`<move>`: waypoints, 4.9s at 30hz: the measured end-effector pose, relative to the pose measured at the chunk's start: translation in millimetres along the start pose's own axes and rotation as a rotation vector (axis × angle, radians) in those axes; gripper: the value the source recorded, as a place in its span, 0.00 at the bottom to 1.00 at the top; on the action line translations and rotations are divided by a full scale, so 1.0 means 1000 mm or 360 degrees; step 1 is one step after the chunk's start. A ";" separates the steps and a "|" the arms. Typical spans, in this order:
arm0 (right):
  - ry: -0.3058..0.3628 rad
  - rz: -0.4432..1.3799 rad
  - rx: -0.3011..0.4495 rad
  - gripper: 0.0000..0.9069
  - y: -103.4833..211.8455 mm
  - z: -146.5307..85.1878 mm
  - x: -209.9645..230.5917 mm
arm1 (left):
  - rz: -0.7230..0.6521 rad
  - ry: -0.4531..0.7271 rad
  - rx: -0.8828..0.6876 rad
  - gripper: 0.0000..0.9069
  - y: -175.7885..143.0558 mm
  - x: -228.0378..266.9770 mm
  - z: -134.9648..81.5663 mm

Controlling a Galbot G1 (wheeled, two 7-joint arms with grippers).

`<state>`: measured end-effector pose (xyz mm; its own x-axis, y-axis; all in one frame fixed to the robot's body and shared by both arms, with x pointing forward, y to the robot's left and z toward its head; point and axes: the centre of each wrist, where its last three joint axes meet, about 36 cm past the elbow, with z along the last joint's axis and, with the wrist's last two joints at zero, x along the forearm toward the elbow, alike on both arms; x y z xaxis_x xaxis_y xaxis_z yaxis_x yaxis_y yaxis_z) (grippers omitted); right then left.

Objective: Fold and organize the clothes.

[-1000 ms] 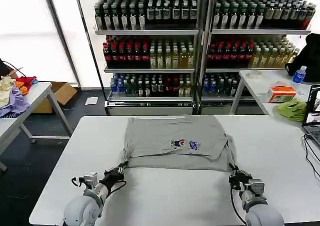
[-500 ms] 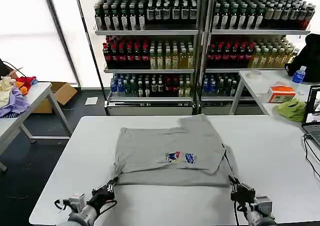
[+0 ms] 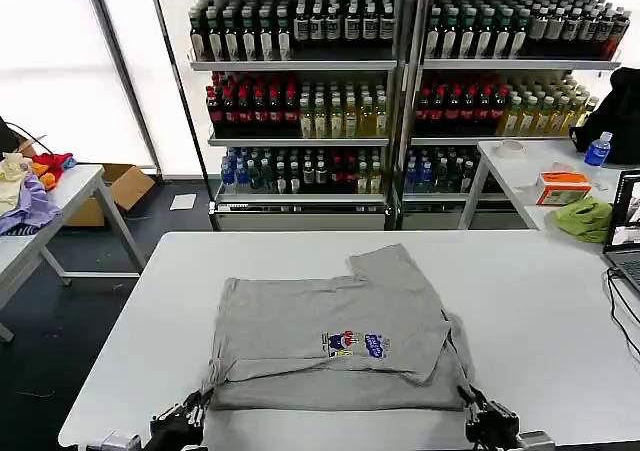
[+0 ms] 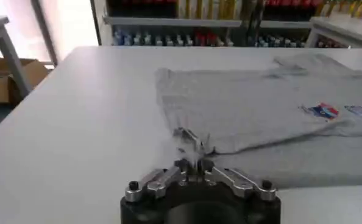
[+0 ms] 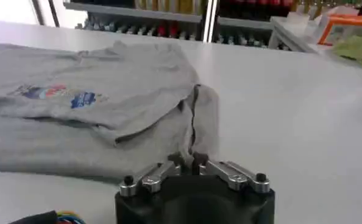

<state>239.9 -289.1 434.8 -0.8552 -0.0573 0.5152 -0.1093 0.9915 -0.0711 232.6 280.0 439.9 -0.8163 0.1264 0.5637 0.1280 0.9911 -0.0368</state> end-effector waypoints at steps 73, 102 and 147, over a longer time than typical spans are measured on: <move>-0.0007 -0.0471 -0.0028 0.00 -0.040 -0.161 -0.357 | 0.0389 -0.0055 -0.0048 0.02 0.103 -0.271 -0.101; -0.0275 -0.0526 -0.0237 0.00 -0.061 -0.153 -0.248 | 0.0344 -0.0342 -0.0034 0.01 0.094 -0.209 -0.115; -0.0482 -0.0126 -0.0043 1.00 -0.068 -0.027 -0.031 | 0.0096 -0.0280 -0.0264 1.00 0.023 -0.029 -0.025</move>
<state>287.6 -351.4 446.9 -0.9570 -0.1628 0.2400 -0.1716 0.9850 -0.0163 273.5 298.1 443.4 -0.8881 0.2049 0.4115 0.2584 0.9629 0.0783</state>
